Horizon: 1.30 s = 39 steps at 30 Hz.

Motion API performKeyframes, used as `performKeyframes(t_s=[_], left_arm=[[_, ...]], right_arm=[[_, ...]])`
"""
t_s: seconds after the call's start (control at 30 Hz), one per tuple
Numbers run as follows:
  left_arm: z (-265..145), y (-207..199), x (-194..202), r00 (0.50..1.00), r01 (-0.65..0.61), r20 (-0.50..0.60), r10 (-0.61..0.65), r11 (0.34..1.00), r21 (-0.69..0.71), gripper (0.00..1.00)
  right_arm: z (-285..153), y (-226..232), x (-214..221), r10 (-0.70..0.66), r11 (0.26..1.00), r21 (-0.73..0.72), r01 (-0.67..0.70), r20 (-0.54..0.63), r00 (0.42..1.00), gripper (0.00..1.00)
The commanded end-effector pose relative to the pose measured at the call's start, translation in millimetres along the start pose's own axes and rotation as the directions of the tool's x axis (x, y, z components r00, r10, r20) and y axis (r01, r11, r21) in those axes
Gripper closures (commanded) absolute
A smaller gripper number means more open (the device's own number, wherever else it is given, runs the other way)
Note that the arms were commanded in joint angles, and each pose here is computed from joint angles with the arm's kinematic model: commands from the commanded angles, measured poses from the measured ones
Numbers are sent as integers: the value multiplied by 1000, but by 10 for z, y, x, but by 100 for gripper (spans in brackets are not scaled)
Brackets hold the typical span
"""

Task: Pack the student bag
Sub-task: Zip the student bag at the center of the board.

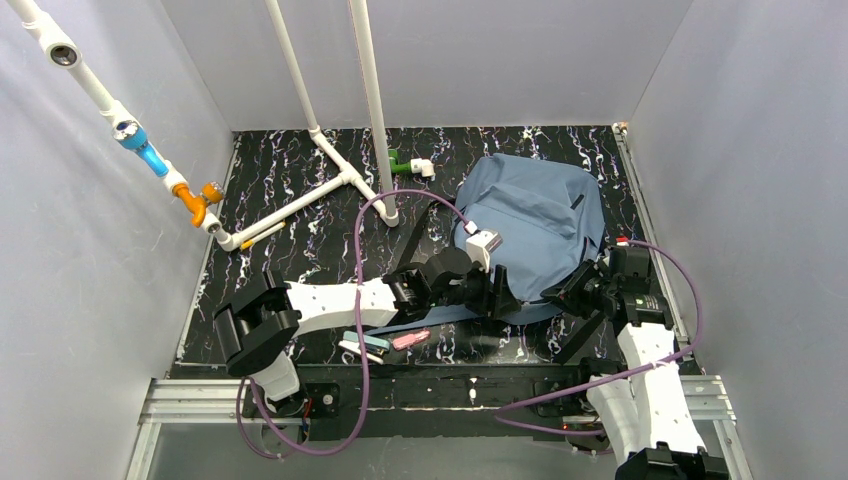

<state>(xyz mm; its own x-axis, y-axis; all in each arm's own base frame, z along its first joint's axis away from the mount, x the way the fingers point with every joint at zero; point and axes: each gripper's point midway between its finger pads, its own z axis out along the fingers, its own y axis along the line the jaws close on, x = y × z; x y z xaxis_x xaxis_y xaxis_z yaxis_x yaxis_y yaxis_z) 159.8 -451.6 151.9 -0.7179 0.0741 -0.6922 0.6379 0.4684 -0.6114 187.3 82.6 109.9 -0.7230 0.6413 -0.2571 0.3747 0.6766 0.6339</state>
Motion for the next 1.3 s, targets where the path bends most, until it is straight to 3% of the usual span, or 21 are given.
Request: performKeyframes(t_s=[0.0,0.13,0.3,0.33,0.43,0.5,0.57,0.73,0.9,1.27], left_arm=[[-23,-103,8,999,-12,-34,13,1000,23,49],[-53,-67,33,999,-19,-44,19,1000,5,50],[-155,-20,-12,997,-59,-48,58,997,-39,56],[-144,-16,30,996,-57,-68,55,998,-36,59],[-90,1,189,993,-9,-121,5,1000,-28,63],[-54,9,276,988,13,-150,-17,1000,-24,65],[-38,12,318,986,27,-163,-30,999,-25,66],[-35,-13,413,982,33,-184,-36,999,-17,70],[-7,-18,483,980,46,-195,-47,999,-10,71],[-64,-113,382,986,-22,-166,26,999,28,70]], right_arm=[[-23,190,-50,0,995,-101,3,27,1000,86],[19,180,-5,7,992,-123,-5,17,1000,95],[20,148,-8,-9,993,-116,12,31,999,96],[16,151,-15,-12,993,-116,16,36,999,93],[4,173,-9,-9,992,-125,13,31,999,52],[-3,172,21,2,992,-124,0,17,1000,40],[-15,118,93,19,995,-99,-20,-13,1000,38],[-113,-6,272,57,997,-40,-59,-54,997,45],[-156,27,309,57,996,-59,-61,-61,997,46],[99,-36,313,79,991,-107,-85,-64,995,94]])
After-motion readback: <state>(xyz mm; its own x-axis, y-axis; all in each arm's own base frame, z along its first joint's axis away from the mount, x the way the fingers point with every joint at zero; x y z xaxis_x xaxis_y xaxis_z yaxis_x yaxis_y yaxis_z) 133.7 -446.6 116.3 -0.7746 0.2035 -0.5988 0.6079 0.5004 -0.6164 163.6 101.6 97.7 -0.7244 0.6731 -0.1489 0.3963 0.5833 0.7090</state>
